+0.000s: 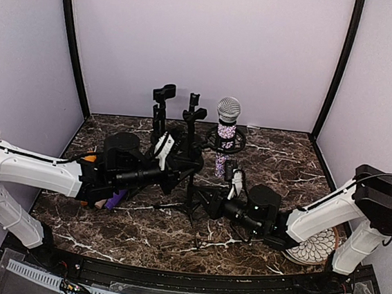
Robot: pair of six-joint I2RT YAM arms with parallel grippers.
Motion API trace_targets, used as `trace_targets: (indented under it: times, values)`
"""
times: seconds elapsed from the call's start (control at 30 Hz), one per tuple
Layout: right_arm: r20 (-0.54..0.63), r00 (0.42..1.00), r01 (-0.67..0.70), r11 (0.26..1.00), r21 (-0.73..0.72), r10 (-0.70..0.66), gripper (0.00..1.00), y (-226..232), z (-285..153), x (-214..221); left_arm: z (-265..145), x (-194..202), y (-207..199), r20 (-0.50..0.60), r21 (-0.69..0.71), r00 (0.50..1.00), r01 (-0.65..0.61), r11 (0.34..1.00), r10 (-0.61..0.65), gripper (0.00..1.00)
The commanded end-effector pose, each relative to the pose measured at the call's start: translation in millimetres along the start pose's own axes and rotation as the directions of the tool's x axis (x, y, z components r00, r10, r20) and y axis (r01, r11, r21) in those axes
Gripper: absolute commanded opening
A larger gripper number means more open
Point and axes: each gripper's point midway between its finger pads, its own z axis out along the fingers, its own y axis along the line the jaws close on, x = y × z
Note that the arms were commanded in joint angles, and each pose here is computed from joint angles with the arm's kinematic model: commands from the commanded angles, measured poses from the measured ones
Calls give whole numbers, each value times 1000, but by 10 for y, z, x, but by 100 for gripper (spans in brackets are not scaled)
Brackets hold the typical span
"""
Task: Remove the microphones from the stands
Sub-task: Unscrew the knob on the stand at the center of the board.
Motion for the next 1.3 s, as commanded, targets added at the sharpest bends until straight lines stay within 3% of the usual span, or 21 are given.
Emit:
trace_targets:
  times: [0.0,0.33,0.7,0.8,0.9,0.97,1.1,1.17,1.27]
  values:
    - [45,978,196,973,126,-203,0,25,-27,-183,-9,628,-29,-206,8,978,28,1000,-26,0]
    - [-64,876,476,839,263,-478,0,7,-24,-98,0,654,-30,-213,9,977,32,999,-29,0]
    - [-213,649,753,575,319,-731,0,35,-7,-23,6,676,-31,-218,9,976,32,999,-29,0]
    - [-225,615,779,537,324,-756,1,54,-2,-14,8,680,-31,-218,9,975,33,999,-30,0]
    - [-204,626,767,549,332,-753,2,83,-10,-47,10,686,-28,-220,8,975,32,999,-29,0]
    - [-168,653,743,580,335,-739,11,134,-31,-109,9,691,-26,-221,7,975,31,999,-29,0]
    - [-90,709,683,649,334,-700,43,225,-105,-236,10,728,-16,-228,1,973,31,1000,-30,0]
    - [-58,737,650,683,332,-673,52,248,-158,-288,14,752,-9,-233,-2,972,30,1000,-30,0]
    - [-10,772,605,731,317,-635,57,285,-259,-363,14,793,-5,-241,-5,970,30,1000,-31,0]
